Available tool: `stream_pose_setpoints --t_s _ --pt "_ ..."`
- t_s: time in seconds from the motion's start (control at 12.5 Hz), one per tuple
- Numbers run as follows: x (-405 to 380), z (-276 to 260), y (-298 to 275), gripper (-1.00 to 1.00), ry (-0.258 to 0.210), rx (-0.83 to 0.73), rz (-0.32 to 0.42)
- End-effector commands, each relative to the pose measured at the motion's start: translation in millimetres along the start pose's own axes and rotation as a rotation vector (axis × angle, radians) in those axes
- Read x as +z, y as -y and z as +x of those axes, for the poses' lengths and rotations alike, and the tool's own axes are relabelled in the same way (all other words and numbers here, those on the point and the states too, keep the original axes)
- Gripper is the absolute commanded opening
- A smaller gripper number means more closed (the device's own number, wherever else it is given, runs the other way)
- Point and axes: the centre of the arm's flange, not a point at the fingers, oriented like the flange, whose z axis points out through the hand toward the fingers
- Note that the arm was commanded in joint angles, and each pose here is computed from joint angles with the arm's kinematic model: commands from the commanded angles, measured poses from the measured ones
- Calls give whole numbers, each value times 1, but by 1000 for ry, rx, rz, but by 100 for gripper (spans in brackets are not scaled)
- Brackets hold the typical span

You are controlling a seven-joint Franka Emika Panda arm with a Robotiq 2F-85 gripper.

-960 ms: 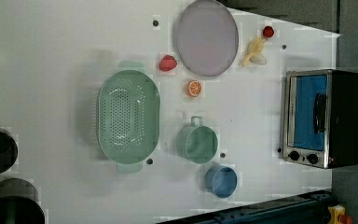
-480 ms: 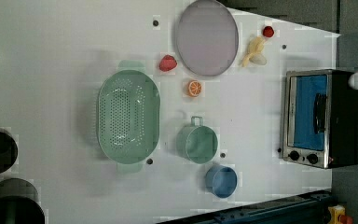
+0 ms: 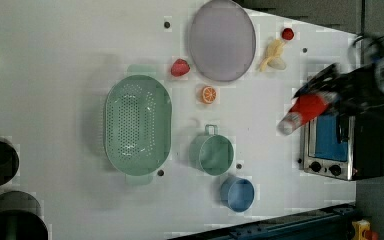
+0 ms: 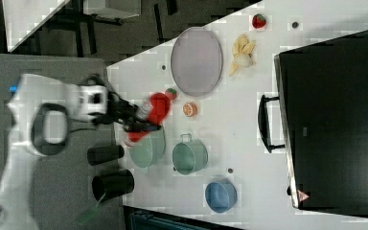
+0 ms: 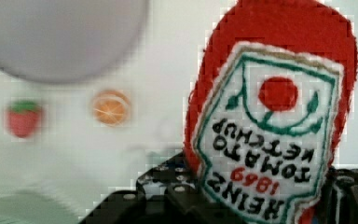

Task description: Pick Ketchup from oven and place it on table.

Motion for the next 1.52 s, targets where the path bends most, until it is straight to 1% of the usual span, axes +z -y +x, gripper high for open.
stream_pose_setpoints --t_s 0.08,0.16,0.4,0.56,0.64,0.72,0.88,0.96,1.12,1.28,1.44,1.52 --pt "45 46 -45 27 -37 136 33" --pt "72 46 -46 27 -48 138 37" --pt "138 44 -44 27 -102 136 60" --pt "172 43 -41 26 -116 134 51" --pt "185 43 -40 35 -111 133 38" --pt "195 45 -40 56 -104 134 24" --pt "202 48 -38 98 -116 138 31" --pt "197 49 -38 100 -121 140 38" --pt "165 50 -40 100 -138 146 76" --pt "98 49 -43 100 -161 149 141" --pt "13 40 -53 100 -176 145 206" --pt "-35 33 -60 100 -198 137 245"
